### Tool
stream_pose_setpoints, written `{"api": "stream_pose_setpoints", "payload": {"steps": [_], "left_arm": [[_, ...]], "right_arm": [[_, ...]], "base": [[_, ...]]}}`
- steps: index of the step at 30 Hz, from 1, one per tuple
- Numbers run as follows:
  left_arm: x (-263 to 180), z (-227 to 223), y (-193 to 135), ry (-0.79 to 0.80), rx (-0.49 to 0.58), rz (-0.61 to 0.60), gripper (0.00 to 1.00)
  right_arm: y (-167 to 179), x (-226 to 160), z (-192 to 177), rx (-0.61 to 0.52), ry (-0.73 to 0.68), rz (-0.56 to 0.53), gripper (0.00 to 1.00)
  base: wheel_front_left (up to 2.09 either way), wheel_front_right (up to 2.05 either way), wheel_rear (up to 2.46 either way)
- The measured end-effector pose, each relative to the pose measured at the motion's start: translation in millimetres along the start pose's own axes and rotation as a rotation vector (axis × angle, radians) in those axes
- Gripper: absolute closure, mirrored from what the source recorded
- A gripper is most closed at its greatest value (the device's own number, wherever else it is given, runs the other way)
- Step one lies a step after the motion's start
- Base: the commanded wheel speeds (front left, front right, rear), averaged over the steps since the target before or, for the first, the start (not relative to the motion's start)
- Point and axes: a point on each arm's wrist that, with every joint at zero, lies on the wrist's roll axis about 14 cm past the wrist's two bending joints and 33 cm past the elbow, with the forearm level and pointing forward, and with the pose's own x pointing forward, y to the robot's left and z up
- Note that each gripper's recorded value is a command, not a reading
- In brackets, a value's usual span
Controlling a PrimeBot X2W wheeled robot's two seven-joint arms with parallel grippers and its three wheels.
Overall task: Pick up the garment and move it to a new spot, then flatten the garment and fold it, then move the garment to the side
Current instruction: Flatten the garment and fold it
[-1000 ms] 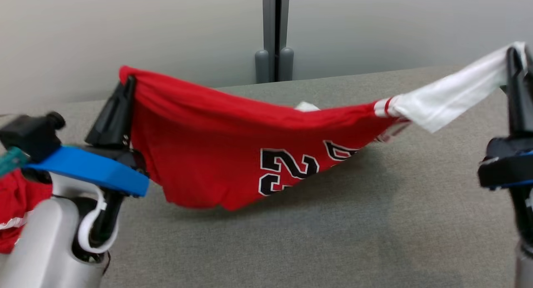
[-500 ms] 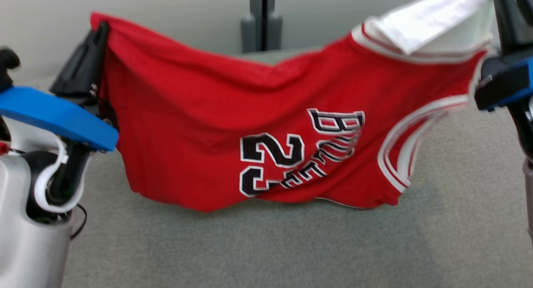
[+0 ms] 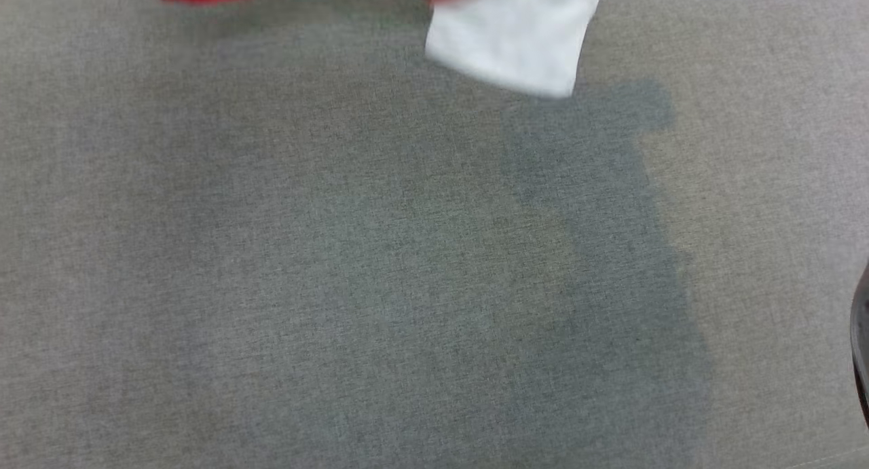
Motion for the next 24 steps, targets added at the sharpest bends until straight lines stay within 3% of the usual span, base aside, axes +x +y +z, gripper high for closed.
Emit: {"api": "stream_pose_setpoints", "payload": {"steps": [4,8,12,16,20,24], "left_arm": [[11,20,-1,-0.109,-0.006,-0.019,1.0],[9,-2,6,-0.106,-0.018,-0.018,1.0],[-19,-74,19,0.04,-0.06,0.031,1.0],[-64,-130,19,0.189,-0.034,0.049,1.0],[-119,-167,9,0.305,-0.055,0.067,1.0],[-177,-191,-5,0.409,-0.105,0.085,1.0]], "right_arm": [[-4,8,1,-0.011,-0.038,-0.028,1.0],[1,-11,-43,-0.013,0.076,-0.019,1.0],[10,-73,-127,0.052,0.354,-0.018,1.0],[17,-151,-177,0.123,0.607,-0.033,1.0],[19,-222,-189,0.173,0.795,-0.053,1.0],[21,-275,-174,0.198,0.931,-0.063,1.0]], "base": [[0.0,0.0,0.0],[0.0,0.0,0.0],[0.0,0.0,0.0],[0.0,0.0,0.0],[0.0,0.0,0.0],[0.0,0.0,0.0]]}}
